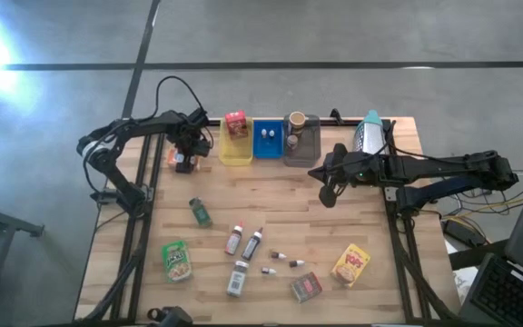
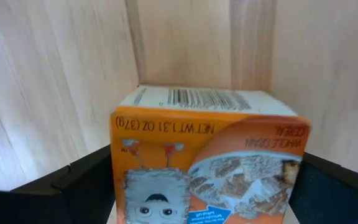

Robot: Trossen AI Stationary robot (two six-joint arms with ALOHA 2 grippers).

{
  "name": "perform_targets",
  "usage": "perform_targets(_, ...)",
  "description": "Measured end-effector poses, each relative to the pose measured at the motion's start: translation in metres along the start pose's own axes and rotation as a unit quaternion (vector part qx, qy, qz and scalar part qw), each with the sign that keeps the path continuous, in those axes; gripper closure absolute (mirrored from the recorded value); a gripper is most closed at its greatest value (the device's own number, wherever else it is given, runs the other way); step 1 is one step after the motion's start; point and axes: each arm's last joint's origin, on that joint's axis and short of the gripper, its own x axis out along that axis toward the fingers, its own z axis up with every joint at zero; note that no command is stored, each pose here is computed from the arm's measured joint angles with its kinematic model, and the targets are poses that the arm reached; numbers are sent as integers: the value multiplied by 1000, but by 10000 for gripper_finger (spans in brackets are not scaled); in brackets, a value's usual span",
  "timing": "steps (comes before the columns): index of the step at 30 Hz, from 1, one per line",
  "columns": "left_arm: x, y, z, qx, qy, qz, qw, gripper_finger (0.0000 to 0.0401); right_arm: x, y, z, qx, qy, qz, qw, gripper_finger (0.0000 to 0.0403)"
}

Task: Pick & Place Kitchen Items
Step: Put the orange cereal box into the yellow bin

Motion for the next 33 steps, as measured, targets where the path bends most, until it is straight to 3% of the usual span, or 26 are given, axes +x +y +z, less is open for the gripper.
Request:
perform_targets(8, 0, 0, 0, -4, 7, 6, 1000, 46, 0, 0, 0, 0, 0, 0, 1000, 394)
perform_targets(19, -3, -12, 14, -34, -20, -12, 999, 52, 0, 0, 0, 0, 0, 0, 1000, 394)
perform_targets(27, -42, -36, 23, -45, -71, 30, 996, 52, 0, 0, 0, 0, 0, 0, 1000, 394)
perform_targets(33, -73, -71, 40, -35, -173, 80, 981, 52, 0, 0, 0, 0, 0, 0, 1000, 394)
